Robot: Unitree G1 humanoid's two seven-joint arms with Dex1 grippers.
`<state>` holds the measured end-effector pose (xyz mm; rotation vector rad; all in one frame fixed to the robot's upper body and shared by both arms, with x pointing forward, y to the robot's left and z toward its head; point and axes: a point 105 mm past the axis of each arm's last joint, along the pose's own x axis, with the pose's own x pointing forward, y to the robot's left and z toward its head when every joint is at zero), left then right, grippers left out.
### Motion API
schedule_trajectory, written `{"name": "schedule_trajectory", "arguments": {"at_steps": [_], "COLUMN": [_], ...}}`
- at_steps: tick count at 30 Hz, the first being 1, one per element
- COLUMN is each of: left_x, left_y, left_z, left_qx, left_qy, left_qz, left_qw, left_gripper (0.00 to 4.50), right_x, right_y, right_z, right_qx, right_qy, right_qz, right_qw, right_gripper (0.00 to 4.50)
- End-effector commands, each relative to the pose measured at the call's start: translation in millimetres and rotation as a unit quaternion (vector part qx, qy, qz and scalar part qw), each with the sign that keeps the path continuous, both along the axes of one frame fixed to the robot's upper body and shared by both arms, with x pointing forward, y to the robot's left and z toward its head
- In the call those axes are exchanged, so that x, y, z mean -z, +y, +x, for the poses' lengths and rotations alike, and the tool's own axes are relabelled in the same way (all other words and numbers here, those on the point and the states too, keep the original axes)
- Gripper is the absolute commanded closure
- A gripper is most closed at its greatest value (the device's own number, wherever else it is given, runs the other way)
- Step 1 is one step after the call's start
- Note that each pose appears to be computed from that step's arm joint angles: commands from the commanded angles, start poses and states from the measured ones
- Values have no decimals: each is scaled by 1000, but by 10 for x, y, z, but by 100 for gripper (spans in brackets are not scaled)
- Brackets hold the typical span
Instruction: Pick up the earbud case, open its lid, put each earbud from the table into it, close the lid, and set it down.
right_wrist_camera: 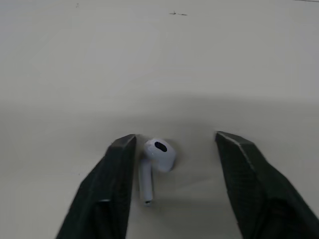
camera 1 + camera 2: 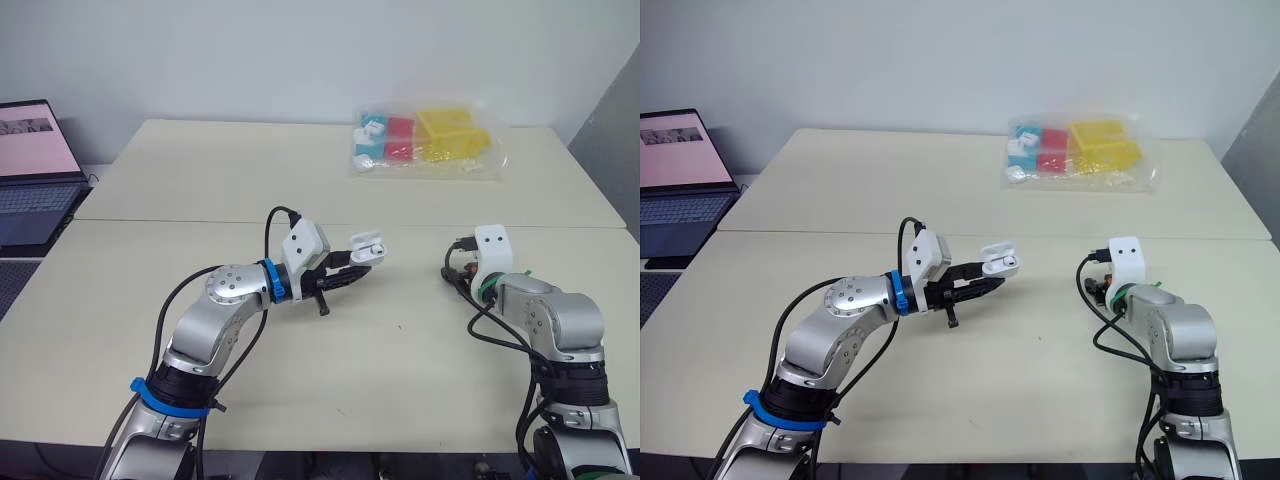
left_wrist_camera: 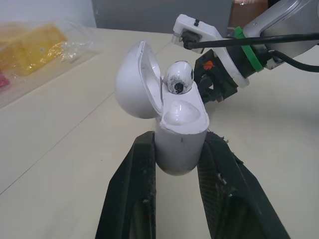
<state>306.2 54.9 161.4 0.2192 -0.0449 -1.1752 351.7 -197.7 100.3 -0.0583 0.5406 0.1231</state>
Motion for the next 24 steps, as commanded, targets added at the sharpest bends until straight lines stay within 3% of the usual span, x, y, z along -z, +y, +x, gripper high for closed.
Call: {"name": "schedule_trajectory", "arguments": {"at_steps": [1,4,11,16,21,24], "left_x": [-111,-117,-121,-113,-128,-131], "left_y": [-45,-40,-33,-11,5,7], "left_z": [-51,-53,-50,-51,-61,-78], "left_qx": [10,9,7,6,8,9], "left_qy": [-25,-25,-25,-24,-23,-21], "left_qz": [-7,-6,-5,-3,-3,-3], "left_qw": [1000,1000,1000,1000,1000,1000], "left_gripper": [373,373,373,373,373,373], "right_x": [20,12,-63,-185,-308,-298], "right_y": [-14,-9,-28,59,202,178], "right_z": [2,-1,-20,-131,-428,-621], "right_qx": [5,7,-15,-133,-346,-474], "right_qy": [1,3,-4,-5,-13,-1], "right_qz": [-4,2,-6,-16,-78,-137], "right_qw": [1000,1000,1000,991,935,870], "right_gripper": [325,406,405,405,405,405]}}
